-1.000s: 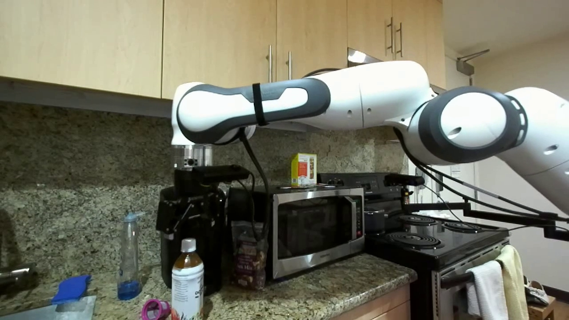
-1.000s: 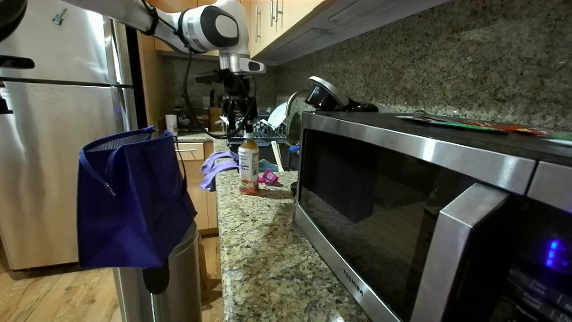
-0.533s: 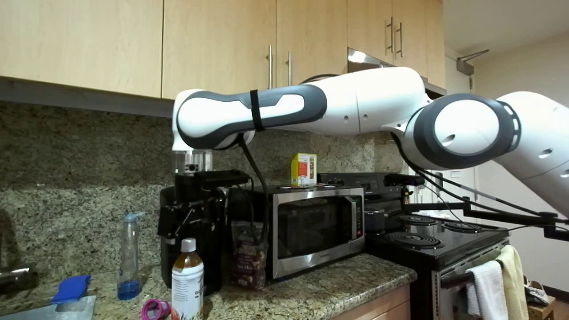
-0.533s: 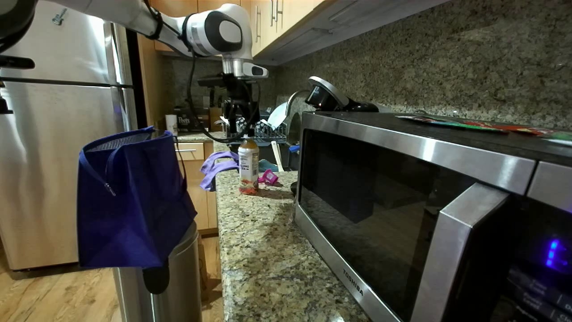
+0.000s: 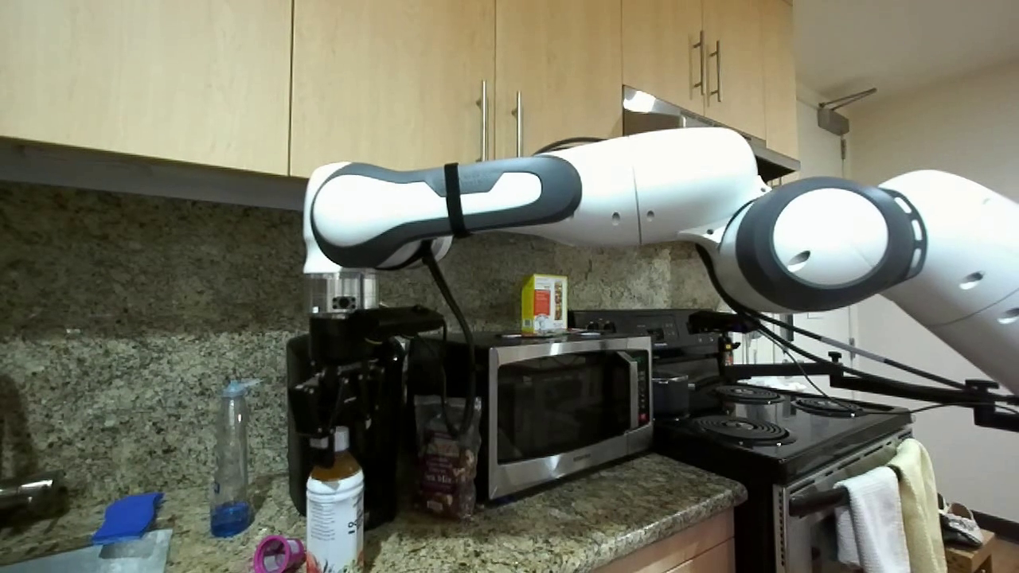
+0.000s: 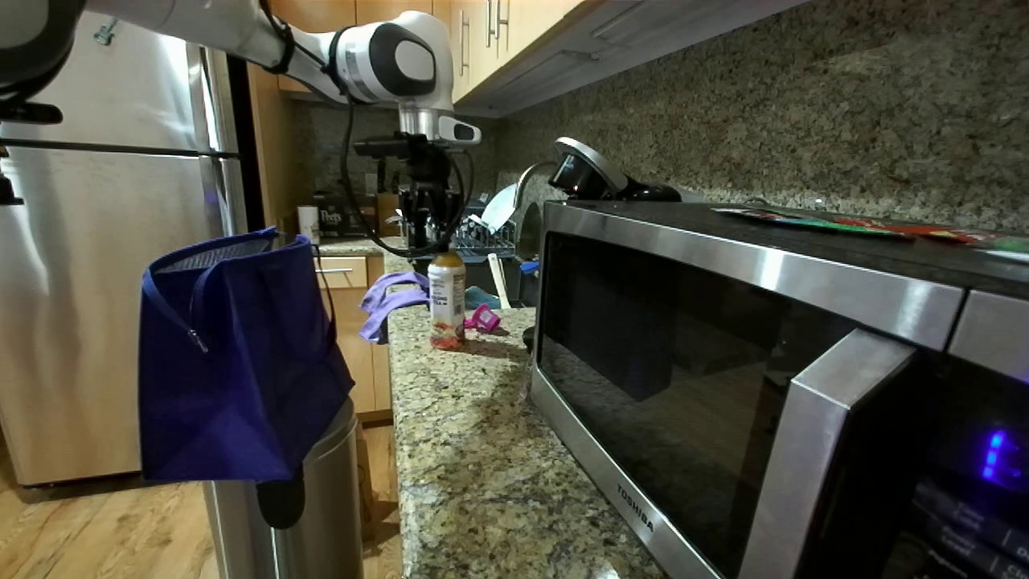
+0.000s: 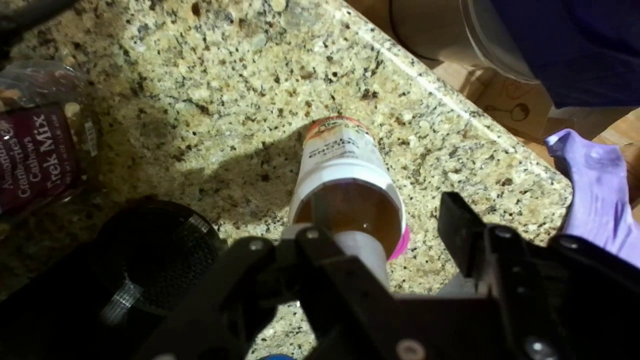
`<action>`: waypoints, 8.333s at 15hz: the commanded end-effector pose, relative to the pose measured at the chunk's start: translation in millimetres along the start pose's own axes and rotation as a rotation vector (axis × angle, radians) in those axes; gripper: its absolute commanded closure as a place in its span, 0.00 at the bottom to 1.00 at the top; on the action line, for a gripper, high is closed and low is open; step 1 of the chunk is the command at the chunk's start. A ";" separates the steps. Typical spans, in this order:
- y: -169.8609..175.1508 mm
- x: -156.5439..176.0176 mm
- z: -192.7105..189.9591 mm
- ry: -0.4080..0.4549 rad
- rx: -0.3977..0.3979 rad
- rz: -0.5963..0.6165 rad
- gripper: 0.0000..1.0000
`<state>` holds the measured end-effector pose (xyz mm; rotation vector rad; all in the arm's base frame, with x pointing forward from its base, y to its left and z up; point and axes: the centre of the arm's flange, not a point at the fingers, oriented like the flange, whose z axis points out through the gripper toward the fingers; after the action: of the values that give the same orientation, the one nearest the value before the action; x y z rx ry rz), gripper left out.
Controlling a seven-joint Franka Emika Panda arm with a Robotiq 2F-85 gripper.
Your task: Put the white and brown bottle in the blue bag
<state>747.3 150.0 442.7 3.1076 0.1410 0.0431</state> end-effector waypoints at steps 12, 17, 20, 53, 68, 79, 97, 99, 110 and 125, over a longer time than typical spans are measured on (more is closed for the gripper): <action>2.4 11.3 -13.0 -0.002 0.014 0.002 0.35; -0.1 18.8 -15.4 0.040 0.020 0.008 0.03; 0.4 27.9 -13.0 0.056 0.020 0.006 0.00; 3.3 38.9 -11.9 0.085 0.013 0.016 0.00; 13.7 35.2 -8.6 0.046 0.013 0.056 0.33; 6.7 28.8 -15.7 0.024 0.015 0.040 0.89; -120.3 -114.5 -189.7 0.026 0.008 -0.309 0.89; -139.4 -130.2 -200.7 0.021 0.011 -0.385 0.89; -201.7 -190.3 -187.0 -0.164 0.019 -0.720 0.89; -194.0 -160.1 -76.9 -0.277 0.237 -0.790 0.89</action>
<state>584.2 348.8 528.2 2.9360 1.3238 -0.4833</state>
